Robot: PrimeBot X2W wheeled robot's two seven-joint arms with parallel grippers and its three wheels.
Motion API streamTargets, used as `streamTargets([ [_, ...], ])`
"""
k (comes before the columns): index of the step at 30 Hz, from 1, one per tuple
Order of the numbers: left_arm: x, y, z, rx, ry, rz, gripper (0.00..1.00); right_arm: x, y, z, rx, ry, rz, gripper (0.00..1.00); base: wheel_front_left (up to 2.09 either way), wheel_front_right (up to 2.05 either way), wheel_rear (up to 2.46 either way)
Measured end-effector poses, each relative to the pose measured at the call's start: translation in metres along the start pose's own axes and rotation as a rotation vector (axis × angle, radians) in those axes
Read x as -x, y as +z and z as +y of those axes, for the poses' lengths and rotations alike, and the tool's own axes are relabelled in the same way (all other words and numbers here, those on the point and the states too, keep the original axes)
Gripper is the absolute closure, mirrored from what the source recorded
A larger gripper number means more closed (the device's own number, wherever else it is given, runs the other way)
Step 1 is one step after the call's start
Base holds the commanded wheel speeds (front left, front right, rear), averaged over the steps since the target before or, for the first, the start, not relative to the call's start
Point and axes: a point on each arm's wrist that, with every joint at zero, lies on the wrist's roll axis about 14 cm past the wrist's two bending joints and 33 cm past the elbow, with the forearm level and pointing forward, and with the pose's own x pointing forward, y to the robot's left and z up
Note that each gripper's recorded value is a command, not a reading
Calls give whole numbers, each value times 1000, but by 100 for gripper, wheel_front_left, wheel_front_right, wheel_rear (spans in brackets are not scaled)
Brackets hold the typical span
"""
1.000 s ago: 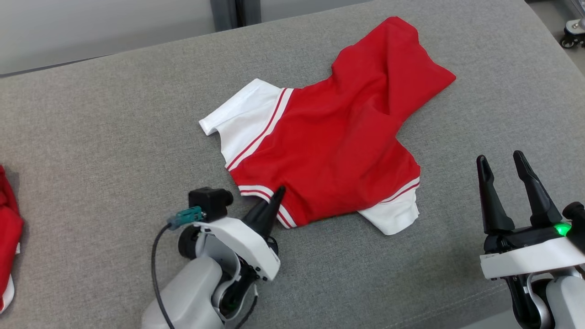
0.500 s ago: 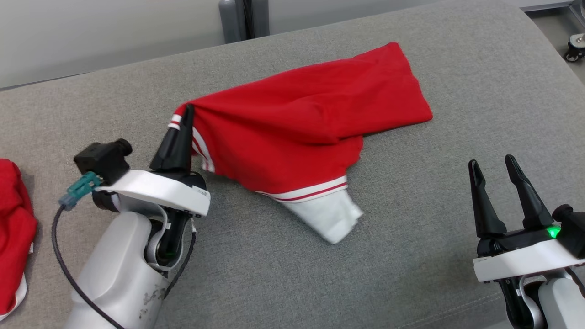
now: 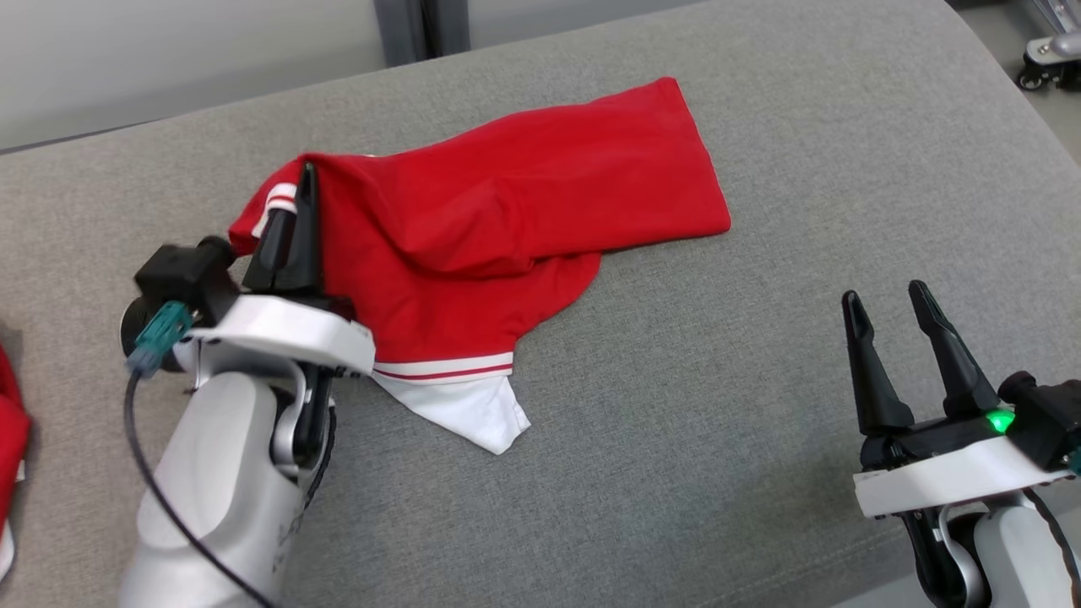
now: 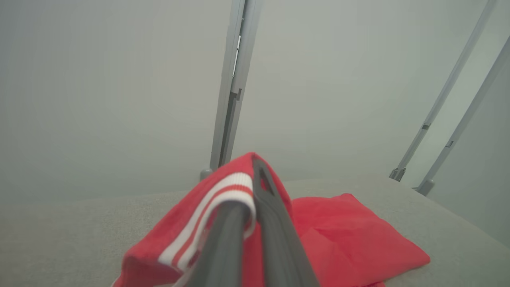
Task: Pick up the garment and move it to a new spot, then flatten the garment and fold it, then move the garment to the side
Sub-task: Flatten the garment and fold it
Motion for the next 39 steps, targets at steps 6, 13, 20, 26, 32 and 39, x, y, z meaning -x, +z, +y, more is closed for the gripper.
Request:
streamTargets([
  [6, -17, -25, 8, -78, 49, 76, 22, -3, -7, -2, 1, -10, 18, 0, 0, 0, 0],
  [13, -23, -34, 23, -104, 114, 114, 0, -7, -6, -1, -3, -9, 11, 0, 0, 0, 0],
  [20, -13, -15, 27, -115, 124, 69, 0, -9, 3, -1, 1, -4, -16, 0, 0, 0, 0],
  [26, 16, -28, 31, -123, 113, 129, 0, -12, 13, 10, 3, 31, -48, 0, 0, 0, 0],
  [32, 41, -32, 38, -124, 133, 164, 0, -13, 19, 27, -5, 81, -69, 0, 0, 0, 0],
  [39, 66, -20, 40, -109, 153, 126, 0, -10, 29, 38, -6, 111, -97, 0, 0, 0, 0],
])
